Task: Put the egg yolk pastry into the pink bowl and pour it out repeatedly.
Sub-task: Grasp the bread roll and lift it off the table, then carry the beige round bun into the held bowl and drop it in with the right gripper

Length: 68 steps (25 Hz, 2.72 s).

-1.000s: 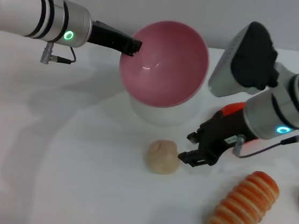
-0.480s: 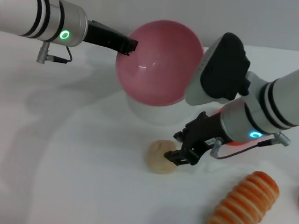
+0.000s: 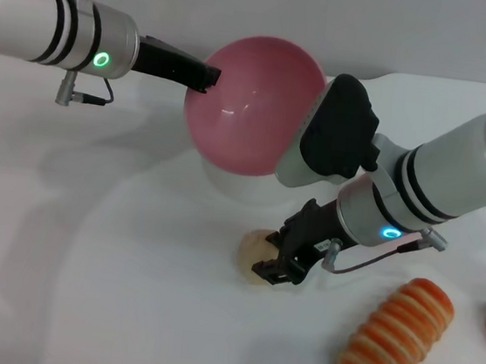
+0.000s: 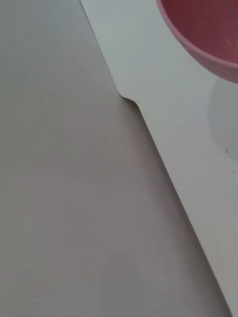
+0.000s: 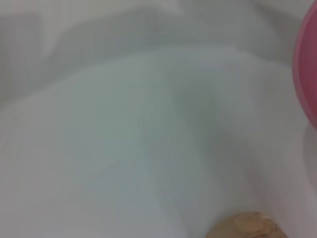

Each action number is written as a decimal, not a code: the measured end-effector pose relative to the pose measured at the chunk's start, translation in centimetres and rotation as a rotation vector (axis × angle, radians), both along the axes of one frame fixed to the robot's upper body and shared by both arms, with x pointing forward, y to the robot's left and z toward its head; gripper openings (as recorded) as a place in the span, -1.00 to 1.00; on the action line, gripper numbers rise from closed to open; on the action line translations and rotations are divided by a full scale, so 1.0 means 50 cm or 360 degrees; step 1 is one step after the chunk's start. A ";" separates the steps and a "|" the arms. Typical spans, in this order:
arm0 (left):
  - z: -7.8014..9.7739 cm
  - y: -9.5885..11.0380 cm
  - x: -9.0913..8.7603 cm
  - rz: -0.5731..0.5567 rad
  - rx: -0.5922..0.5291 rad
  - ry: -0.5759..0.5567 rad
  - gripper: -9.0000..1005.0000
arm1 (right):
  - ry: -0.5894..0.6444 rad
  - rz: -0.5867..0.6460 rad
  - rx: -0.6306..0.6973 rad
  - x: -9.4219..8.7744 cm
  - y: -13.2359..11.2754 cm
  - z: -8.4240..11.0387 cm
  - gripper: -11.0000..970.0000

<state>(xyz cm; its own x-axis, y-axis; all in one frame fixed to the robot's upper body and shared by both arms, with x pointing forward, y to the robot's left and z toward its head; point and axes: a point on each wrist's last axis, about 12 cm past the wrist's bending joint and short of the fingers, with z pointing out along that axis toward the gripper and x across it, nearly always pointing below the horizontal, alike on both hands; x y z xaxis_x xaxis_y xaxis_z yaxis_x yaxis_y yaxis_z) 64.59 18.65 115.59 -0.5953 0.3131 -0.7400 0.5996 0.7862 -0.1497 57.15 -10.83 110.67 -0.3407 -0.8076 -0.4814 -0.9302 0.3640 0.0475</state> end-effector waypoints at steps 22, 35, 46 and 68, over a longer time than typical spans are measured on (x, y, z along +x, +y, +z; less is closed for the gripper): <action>-0.009 0.008 -0.007 0.0005 0.0004 0.0017 -0.90 | -0.0031 -0.0012 -0.0004 0.002 -0.006 -0.001 -0.61; -0.005 0.005 -0.004 0.0000 0.0003 0.0013 -0.90 | -0.0113 0.0152 0.0159 -0.068 -0.024 0.161 -0.79; -0.020 0.001 -0.015 -0.0026 0.0008 0.0086 -0.90 | -0.0535 0.0024 0.0412 -0.068 -0.087 0.316 -0.85; -0.012 -0.020 -0.024 -0.0145 0.0032 0.0171 -0.90 | -0.0690 -0.0130 0.0558 -0.012 -0.134 0.258 -0.21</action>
<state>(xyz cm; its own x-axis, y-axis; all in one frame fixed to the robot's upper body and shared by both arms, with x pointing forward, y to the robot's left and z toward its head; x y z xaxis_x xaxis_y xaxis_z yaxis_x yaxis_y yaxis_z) 63.40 17.64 114.98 -0.6390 0.3837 -0.6667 0.6500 0.7328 -0.2013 56.56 -17.52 123.55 -0.1067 -0.5533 -0.8261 -0.8611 0.4669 -0.2015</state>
